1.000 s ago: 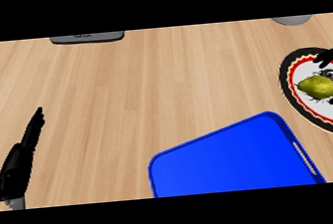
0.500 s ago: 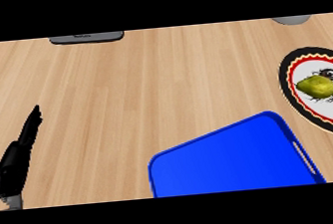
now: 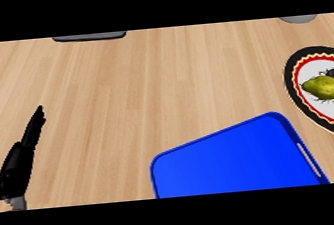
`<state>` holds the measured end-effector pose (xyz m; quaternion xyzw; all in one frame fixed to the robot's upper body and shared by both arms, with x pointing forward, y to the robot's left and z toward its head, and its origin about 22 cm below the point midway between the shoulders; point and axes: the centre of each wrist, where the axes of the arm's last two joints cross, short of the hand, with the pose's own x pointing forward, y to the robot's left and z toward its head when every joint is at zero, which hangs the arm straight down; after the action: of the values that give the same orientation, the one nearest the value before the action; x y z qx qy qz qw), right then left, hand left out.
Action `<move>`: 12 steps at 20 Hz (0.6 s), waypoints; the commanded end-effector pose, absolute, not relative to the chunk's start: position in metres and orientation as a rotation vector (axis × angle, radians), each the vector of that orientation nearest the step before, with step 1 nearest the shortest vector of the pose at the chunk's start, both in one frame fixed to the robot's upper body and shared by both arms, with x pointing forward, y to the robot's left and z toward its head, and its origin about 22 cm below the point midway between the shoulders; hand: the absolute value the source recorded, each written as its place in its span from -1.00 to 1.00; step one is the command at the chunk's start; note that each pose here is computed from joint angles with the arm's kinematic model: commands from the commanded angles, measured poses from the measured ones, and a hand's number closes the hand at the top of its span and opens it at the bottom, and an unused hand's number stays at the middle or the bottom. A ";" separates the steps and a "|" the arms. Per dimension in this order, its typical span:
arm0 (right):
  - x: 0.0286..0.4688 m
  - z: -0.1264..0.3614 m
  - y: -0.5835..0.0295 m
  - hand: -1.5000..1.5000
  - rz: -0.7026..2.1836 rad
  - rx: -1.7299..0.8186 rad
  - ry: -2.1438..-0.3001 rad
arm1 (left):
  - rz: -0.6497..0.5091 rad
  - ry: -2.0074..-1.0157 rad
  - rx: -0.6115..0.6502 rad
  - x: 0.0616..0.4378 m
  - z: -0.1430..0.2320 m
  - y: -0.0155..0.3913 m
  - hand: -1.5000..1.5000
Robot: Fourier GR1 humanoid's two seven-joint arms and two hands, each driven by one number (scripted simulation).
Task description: Pick the pear from the tray and place it in the plate
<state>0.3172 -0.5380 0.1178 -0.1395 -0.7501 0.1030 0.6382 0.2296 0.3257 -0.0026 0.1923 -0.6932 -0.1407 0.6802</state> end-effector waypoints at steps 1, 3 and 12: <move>0.298 0.127 -0.558 -1.00 0.191 -0.158 -1.823 | -0.305 -1.564 0.439 0.234 -0.001 0.324 0.00; 0.290 0.122 -0.563 -1.00 0.184 -0.172 -1.843 | -0.309 -1.563 0.438 0.228 0.001 0.327 0.00; 0.281 0.139 -0.574 -1.00 0.211 -0.211 -1.836 | -0.313 -1.579 0.430 0.232 0.001 0.325 0.00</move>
<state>0.2924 -0.5659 0.1414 -0.1574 -0.7631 0.0789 0.6218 0.2307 0.3259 -0.0002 0.1919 -0.6987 -0.1404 0.6748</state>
